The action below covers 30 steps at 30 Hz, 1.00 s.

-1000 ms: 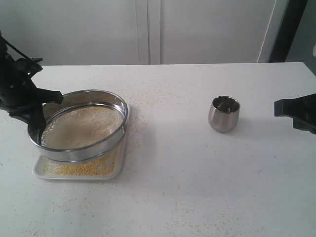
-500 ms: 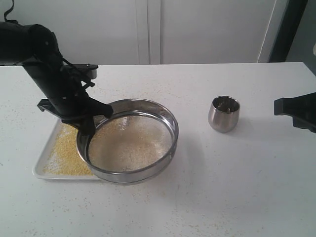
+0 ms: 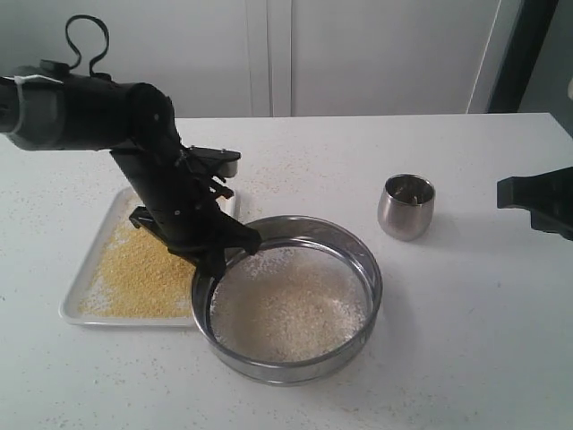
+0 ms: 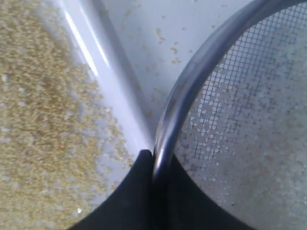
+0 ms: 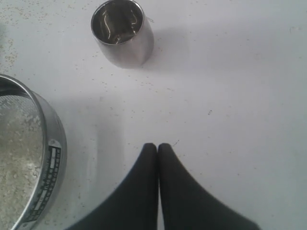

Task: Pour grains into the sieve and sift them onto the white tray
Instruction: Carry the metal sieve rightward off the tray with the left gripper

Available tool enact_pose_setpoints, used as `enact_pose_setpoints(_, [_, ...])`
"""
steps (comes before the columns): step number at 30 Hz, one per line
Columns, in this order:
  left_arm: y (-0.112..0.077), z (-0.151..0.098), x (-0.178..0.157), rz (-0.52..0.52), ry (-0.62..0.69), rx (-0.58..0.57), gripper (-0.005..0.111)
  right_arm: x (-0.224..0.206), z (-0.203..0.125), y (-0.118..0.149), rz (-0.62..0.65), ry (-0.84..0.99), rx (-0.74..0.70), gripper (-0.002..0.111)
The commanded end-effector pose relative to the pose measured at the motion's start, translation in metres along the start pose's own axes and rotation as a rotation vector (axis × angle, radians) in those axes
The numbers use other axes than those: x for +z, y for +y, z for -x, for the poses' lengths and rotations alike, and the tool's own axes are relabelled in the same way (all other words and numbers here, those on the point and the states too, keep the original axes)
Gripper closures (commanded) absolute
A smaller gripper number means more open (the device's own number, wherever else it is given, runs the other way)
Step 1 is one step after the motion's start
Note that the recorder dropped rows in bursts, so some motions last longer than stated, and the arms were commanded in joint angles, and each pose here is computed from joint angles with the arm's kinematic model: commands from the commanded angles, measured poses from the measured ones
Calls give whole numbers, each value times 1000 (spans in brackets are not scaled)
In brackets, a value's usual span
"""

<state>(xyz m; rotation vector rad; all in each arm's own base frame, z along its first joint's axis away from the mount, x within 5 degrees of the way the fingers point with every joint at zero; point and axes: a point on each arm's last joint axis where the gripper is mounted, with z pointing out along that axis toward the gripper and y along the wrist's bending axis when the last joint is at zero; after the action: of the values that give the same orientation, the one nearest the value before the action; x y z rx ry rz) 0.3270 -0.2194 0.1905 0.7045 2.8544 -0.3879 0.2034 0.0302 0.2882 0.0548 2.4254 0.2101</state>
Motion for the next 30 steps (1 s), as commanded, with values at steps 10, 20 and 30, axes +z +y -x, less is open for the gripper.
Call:
enact_pose_setpoints(10, [-52, 21, 12, -79, -23, 74, 107, 0, 0, -1, -5, -11, 1, 108])
enact_pose_setpoints(20, [-79, 40, 15, -71, -10, 175, 107, 0, 0, -1, -5, -11, 1, 108])
enact_pose_setpoints(30, [-84, 48, 22, 72, -13, 234, 107, 0, 0, -1, -5, -10, 1, 108])
